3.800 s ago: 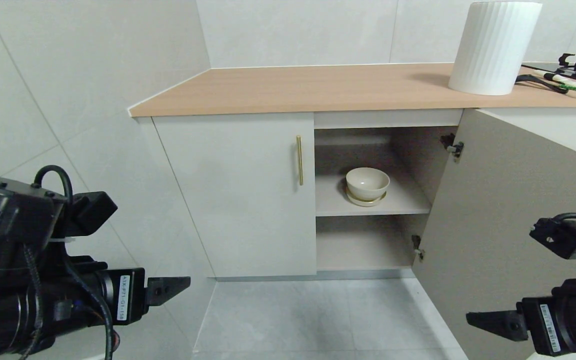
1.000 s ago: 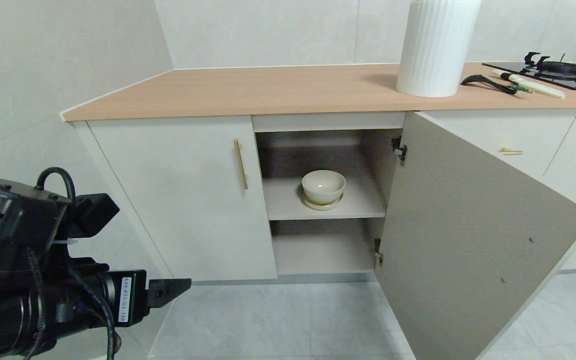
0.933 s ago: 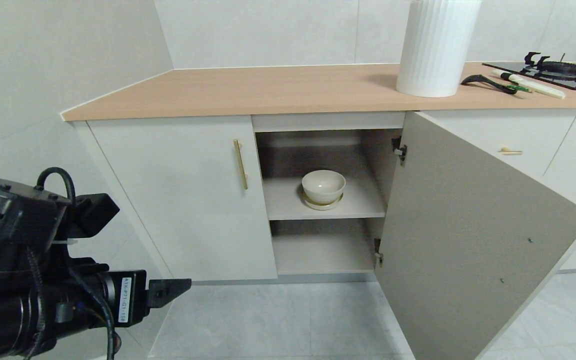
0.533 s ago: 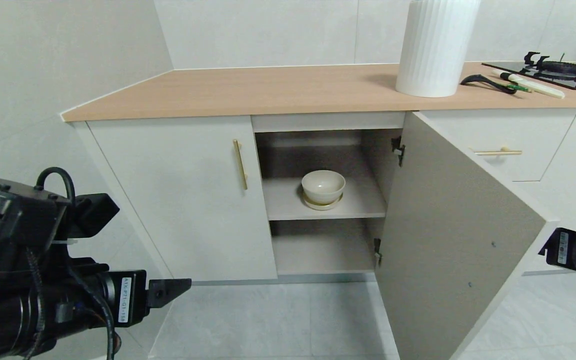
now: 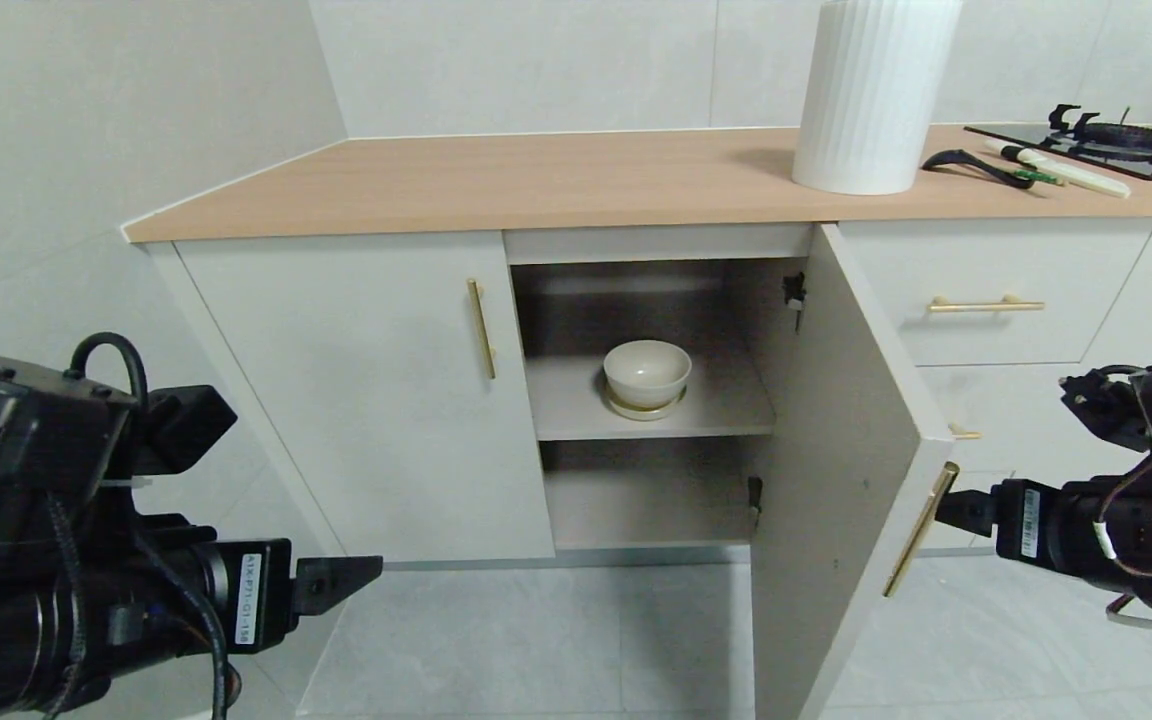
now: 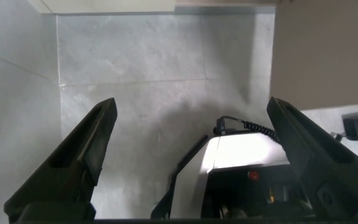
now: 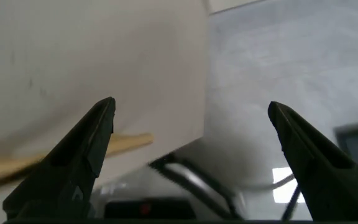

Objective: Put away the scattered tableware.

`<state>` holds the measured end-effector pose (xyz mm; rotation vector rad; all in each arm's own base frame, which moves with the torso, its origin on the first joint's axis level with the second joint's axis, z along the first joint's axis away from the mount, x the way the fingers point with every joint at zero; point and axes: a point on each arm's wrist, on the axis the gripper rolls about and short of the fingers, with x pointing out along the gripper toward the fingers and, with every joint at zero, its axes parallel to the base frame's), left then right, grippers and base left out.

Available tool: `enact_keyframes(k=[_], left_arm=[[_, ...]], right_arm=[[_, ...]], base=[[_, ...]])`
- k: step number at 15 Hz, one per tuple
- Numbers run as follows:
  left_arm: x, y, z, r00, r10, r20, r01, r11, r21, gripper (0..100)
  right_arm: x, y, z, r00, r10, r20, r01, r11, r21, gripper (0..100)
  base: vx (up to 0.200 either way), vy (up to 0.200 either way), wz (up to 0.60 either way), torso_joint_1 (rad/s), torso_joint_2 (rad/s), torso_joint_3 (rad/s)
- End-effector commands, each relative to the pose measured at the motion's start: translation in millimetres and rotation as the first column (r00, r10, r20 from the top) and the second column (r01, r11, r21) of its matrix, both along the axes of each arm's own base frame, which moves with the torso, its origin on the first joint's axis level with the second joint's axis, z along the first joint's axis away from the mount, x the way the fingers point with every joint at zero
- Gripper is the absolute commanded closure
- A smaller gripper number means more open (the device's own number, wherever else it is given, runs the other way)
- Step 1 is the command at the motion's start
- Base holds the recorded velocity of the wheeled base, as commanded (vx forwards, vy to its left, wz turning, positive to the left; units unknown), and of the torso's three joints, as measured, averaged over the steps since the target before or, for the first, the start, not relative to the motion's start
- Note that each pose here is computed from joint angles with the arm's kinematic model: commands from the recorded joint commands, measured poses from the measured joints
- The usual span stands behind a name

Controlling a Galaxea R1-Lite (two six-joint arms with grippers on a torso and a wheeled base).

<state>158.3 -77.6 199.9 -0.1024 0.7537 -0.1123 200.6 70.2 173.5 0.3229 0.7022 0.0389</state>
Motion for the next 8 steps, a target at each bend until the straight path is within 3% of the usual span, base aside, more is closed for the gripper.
enact_keyframes(k=[1, 5, 8], left_arm=[[-1, -0.3, -0.2, 1.000, -0.004, -0.001, 0.004, 1.000, 0.000, 0], [-1, -0.5, -1.5, 1.000, -0.002, -0.009, 0.002, 1.000, 0.003, 0], [-1, -0.6, -2.3, 1.000, -0.003, -0.012, 0.004, 1.000, 0.005, 0]], right_arm=[[4, 13, -8, 0.999, 0.049, -0.016, -0.049, 0.999, -0.003, 0], [18, 45, -20, 0.988, 0.156, 0.011, -0.155, 0.988, -0.008, 0], [47, 63, -24, 0.972, 0.234, 0.023, -0.232, 0.970, -0.067, 0]], base=[[0.000, 0.000, 0.00, 0.000, 0.00, 0.000], [0.000, 0.000, 0.00, 0.000, 0.00, 0.000], [0.000, 0.000, 0.00, 0.000, 0.00, 0.000]])
